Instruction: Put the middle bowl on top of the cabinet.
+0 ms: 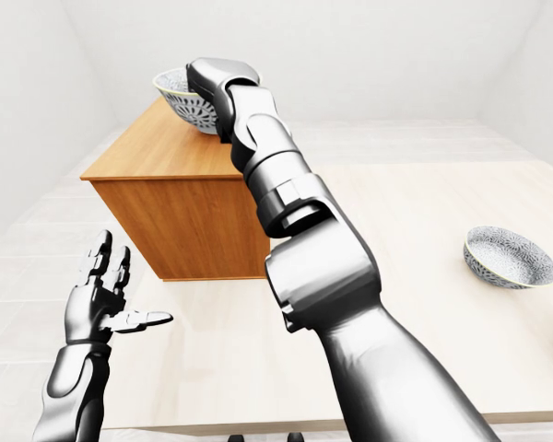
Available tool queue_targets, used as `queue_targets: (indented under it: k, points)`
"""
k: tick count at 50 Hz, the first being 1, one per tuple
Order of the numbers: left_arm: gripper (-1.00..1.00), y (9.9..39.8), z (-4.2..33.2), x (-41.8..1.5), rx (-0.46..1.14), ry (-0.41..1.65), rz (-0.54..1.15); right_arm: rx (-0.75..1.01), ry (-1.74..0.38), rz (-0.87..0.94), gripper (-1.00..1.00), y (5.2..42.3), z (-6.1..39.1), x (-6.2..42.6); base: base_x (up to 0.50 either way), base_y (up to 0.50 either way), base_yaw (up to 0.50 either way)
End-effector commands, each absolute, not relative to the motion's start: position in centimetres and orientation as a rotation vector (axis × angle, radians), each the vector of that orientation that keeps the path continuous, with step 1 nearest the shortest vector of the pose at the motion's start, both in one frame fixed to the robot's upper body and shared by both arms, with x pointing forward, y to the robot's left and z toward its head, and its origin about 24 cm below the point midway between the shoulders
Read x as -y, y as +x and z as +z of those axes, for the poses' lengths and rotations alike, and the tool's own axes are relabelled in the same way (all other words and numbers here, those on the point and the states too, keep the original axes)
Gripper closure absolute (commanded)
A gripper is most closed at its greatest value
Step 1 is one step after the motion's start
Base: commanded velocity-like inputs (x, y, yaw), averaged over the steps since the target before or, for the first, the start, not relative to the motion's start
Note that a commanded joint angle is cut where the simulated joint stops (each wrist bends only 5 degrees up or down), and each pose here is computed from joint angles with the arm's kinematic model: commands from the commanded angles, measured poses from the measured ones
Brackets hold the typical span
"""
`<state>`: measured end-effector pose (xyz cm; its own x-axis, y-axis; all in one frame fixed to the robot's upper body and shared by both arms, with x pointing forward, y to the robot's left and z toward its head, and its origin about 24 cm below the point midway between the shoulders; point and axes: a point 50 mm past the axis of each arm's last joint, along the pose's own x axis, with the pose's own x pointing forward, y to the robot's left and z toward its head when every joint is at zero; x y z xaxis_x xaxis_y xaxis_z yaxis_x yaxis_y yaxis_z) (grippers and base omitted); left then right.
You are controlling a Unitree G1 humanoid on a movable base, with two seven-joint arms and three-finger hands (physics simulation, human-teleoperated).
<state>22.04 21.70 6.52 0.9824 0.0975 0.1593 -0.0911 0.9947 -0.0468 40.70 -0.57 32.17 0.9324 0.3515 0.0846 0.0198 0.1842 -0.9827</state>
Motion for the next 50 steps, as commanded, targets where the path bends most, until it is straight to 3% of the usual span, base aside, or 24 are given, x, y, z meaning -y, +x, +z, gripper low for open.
queue_targets:
  k: [1,37,50]
  points:
    - [-1.0,21.99,6.54,-21.69,0.163,-0.041,0.094,0.357,-1.374,0.207,1.0,40.56,32.68,0.5,0.0,0.0,0.0]
    - [-1.0,22.23,6.52,-21.69,0.162,-0.039,0.095,0.359,-1.369,0.2,1.0,40.59,32.61,0.53,0.0,0.0,0.0]
    - [-1.0,22.19,6.36,-21.79,0.155,-0.042,0.097,0.358,-1.376,0.21,0.84,40.56,32.27,0.27,0.0,0.0,0.0]
